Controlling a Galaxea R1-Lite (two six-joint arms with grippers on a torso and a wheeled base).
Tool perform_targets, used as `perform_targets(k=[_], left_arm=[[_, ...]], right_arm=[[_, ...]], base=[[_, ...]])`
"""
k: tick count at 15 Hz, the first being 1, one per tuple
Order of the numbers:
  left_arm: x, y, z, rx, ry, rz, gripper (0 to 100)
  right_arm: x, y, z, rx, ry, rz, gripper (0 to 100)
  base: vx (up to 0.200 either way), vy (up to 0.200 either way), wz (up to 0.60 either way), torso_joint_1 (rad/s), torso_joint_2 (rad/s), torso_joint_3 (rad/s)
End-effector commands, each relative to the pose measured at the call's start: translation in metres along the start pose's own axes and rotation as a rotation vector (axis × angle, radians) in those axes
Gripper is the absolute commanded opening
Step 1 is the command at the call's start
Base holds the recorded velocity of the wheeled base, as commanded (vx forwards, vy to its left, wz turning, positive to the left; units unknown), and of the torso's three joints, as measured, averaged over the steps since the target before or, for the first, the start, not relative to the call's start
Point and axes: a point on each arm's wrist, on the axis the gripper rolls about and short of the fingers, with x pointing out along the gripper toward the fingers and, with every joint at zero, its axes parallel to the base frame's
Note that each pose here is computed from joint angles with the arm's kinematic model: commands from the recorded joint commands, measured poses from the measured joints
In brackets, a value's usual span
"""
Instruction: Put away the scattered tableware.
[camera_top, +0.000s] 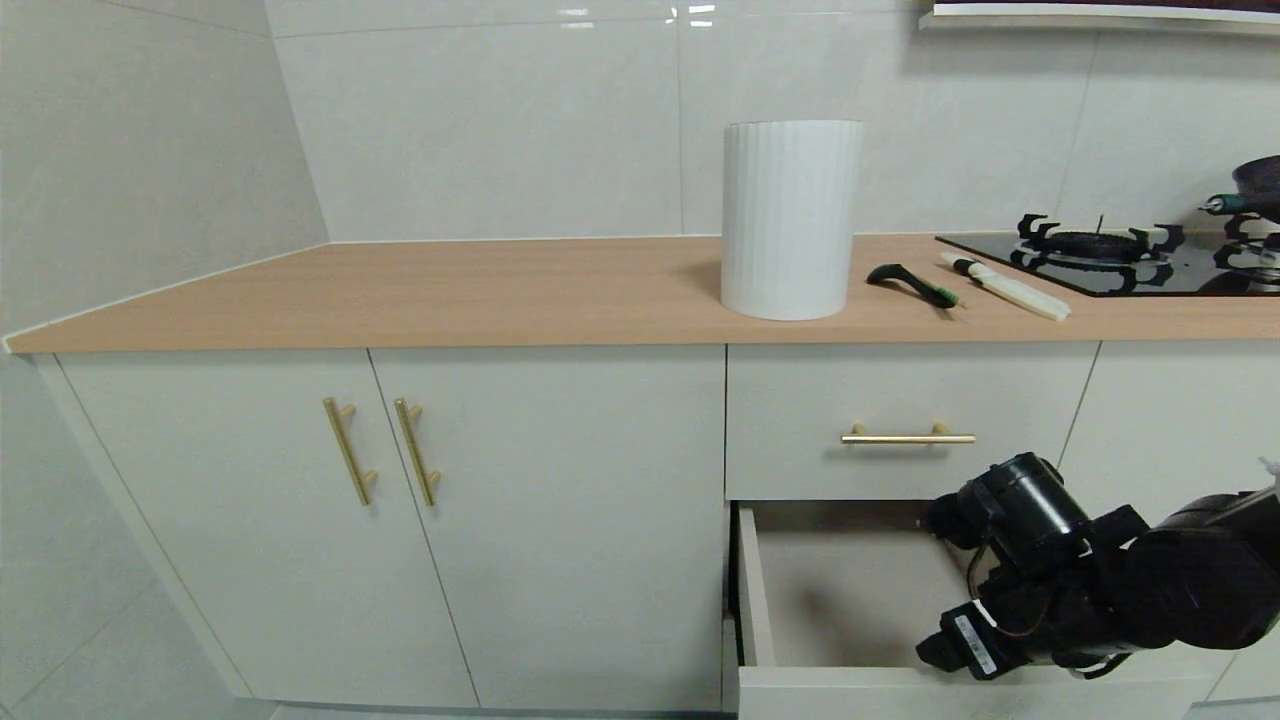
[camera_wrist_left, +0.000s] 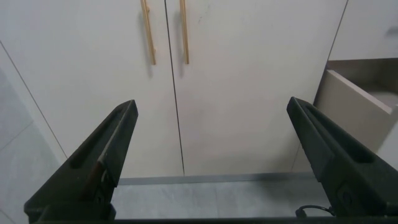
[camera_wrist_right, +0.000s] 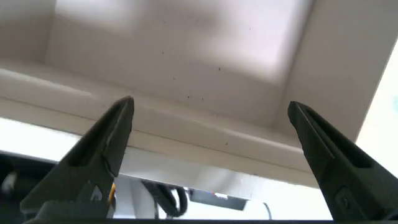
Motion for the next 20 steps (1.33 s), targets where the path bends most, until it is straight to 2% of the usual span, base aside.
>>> perform_targets(k=[1,4,6,7,9,10,12,16,20], left_arm=[[0.000,0.000,0.000,0.000,0.000,0.000,100],[0.000,0.000,0.000,0.000,0.000,0.000,100],[0.000,0.000,0.000,0.001,0.000,0.000,100],[0.000,0.000,0.000,0.001,0.000,0.000,100],[0.000,0.000,0.000,0.000,0.000,0.000,100],[0.000,0.000,0.000,0.000,0.000,0.000,100],[0.000,0.000,0.000,0.000,0.000,0.000,100],[0.000,0.000,0.000,0.000,0.000,0.000,100],[0.000,0.000,0.000,0.001,0.000,0.000,100]], right_arm=[[-0.020,0.000,-0.011,-0.095,0.066,0.009,100],[-0.033,0.004,-0.026,-0.225,0.186,0.025,100],[-0.034,0.005,-0.027,-0.240,0.206,0.025,100],[-0.035,0.005,-0.021,-0.229,0.184,0.023,100],[-0.042,0.004,-0.010,-0.129,0.127,0.015,100],[-0.051,0.003,0.002,-0.016,0.068,0.019,100],[-0.068,0.000,0.012,0.074,-0.014,0.029,100],[-0.082,-0.005,0.018,0.111,-0.127,0.043,100],[-0.081,-0.011,0.021,0.136,-0.150,0.029,100]], base=[[0.000,0.000,0.00,0.000,0.00,0.000],[0.000,0.000,0.00,0.000,0.00,0.000],[0.000,0.000,0.00,0.000,0.00,0.000],[0.000,0.000,0.00,0.000,0.00,0.000],[0.000,0.000,0.00,0.000,0.00,0.000],[0.000,0.000,0.00,0.000,0.00,0.000],[0.000,0.000,0.00,0.000,0.00,0.000],[0.000,0.000,0.00,0.000,0.00,0.000],[0.000,0.000,0.00,0.000,0.00,0.000]])
